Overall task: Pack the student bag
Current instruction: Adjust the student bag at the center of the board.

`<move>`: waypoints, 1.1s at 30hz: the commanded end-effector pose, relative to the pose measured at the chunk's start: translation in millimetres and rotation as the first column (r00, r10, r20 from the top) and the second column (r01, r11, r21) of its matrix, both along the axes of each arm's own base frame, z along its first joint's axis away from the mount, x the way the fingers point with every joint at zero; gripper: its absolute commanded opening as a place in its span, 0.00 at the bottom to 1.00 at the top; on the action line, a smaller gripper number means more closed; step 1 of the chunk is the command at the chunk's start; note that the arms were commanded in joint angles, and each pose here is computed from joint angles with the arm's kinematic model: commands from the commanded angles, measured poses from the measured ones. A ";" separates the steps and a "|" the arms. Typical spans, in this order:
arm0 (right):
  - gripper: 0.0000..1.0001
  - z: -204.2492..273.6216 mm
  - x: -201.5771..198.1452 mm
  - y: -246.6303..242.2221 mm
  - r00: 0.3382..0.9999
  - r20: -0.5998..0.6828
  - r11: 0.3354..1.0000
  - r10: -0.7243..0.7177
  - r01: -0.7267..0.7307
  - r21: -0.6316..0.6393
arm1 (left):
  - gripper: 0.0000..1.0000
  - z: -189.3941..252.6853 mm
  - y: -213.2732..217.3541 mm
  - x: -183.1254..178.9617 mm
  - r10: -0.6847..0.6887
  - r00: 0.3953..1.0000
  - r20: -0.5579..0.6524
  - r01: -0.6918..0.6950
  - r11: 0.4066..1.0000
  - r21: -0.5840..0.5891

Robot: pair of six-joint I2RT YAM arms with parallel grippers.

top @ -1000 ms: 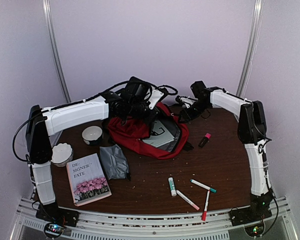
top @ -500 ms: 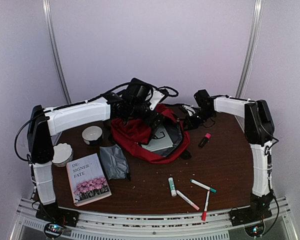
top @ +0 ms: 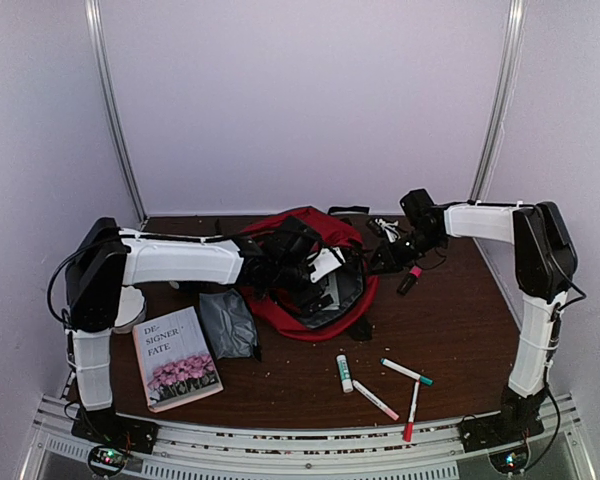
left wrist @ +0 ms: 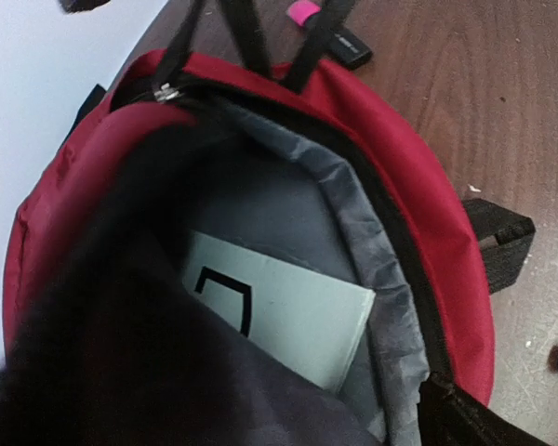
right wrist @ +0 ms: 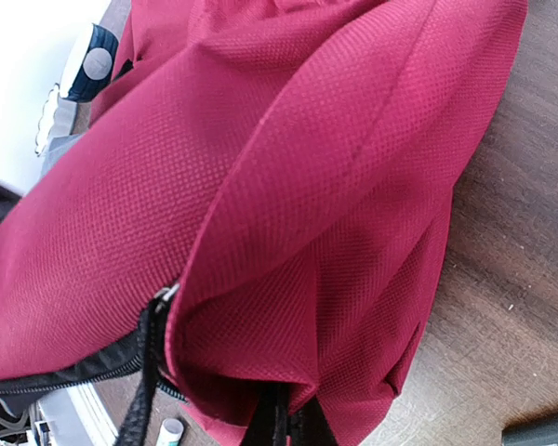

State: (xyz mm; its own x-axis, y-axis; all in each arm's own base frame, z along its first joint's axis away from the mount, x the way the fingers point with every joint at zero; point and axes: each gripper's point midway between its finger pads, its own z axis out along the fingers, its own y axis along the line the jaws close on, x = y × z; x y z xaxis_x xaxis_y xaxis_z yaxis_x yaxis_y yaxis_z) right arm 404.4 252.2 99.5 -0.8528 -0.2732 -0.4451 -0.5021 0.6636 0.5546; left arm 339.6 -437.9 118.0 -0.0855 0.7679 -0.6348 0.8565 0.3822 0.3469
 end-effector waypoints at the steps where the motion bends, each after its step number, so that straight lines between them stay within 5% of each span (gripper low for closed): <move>1: 0.00 9.8 -1.5 10.6 1.000 -0.008 0.998 0.013 -0.013 0.068 | 0.98 18.2 -18.1 0.7 -0.077 0.991 0.110 0.078 0.997 0.001; 22: 0.00 10.8 -11.2 15.2 0.999 -0.044 0.991 0.014 -0.008 0.130 | 0.98 -37.7 -10.7 50.9 -0.019 0.966 0.259 -0.054 0.960 0.274; 33: 0.00 13.4 -19.0 17.7 0.997 -0.076 0.983 -0.008 0.022 0.185 | 0.98 -8.6 0.8 110.7 0.267 0.848 0.458 -0.371 0.916 0.153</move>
State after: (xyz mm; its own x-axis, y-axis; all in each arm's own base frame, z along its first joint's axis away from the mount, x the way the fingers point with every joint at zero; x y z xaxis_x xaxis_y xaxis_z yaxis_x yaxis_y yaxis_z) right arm 401.4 262.5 92.6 -0.8807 -0.1904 -0.4338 -0.4518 0.6126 0.6485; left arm 389.8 -460.6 69.9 0.0115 0.9267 -0.3755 0.6843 0.2666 0.6788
